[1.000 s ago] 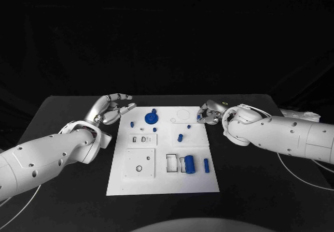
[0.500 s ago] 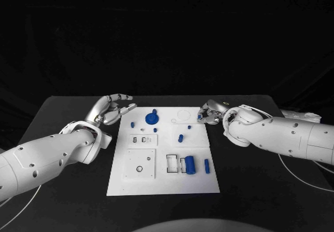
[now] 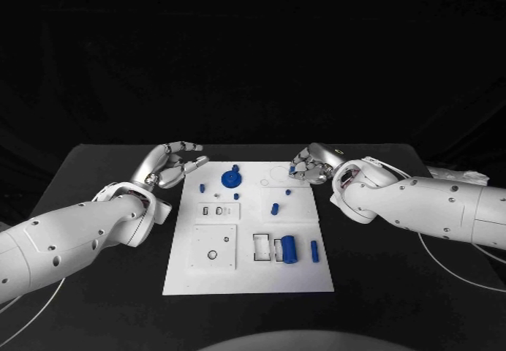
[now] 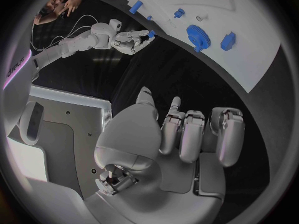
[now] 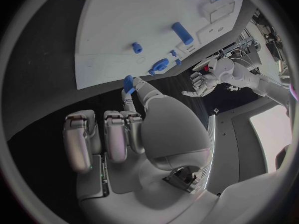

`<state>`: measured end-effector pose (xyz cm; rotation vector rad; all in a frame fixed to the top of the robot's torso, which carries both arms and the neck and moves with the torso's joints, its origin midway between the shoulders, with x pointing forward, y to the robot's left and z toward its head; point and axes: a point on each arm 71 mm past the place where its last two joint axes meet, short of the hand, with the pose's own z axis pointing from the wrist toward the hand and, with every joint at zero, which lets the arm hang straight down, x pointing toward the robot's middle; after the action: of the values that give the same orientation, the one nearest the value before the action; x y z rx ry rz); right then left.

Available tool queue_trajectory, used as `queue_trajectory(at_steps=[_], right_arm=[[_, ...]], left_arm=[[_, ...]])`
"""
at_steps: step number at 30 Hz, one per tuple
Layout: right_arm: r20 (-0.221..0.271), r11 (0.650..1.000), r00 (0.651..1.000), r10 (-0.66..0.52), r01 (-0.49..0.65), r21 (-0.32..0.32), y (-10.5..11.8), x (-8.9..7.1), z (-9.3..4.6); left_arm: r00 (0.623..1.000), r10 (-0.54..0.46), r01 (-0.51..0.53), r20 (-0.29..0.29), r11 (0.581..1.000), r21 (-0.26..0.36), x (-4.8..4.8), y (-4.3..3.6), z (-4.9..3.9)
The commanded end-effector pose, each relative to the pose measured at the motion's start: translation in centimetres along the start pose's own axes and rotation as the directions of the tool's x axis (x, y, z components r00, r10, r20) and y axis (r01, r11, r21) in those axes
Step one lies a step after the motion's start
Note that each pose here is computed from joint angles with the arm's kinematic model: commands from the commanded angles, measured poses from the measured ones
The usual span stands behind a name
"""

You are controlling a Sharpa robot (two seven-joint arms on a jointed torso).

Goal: Assemble the parts on the task board

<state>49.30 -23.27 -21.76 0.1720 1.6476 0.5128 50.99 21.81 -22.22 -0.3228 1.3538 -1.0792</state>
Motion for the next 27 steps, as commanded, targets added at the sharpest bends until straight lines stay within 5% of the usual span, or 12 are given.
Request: queue_trajectory(at_steps=[1,14,27], right_arm=[[0.001,0.998,0.999,0.053,-0.053,-0.043,1.5,0.3,-0.2],[-0.109,0.984,0.994,0.020,-0.039,-0.172,6.9,2.4,-0.2],[-0.233,0.972,0.972,-0.024,-0.032,-0.232,11.5,5.1,0.3]], left_arm=[[1.000,-0.004,0.004,-0.007,1.000,0.015,0.12,-0.18,0.03],[1.000,-0.004,0.004,-0.008,1.000,0.015,0.20,-0.23,0.09],[1.000,-0.004,0.004,-0.008,1.000,0.014,0.21,-0.21,0.12]])
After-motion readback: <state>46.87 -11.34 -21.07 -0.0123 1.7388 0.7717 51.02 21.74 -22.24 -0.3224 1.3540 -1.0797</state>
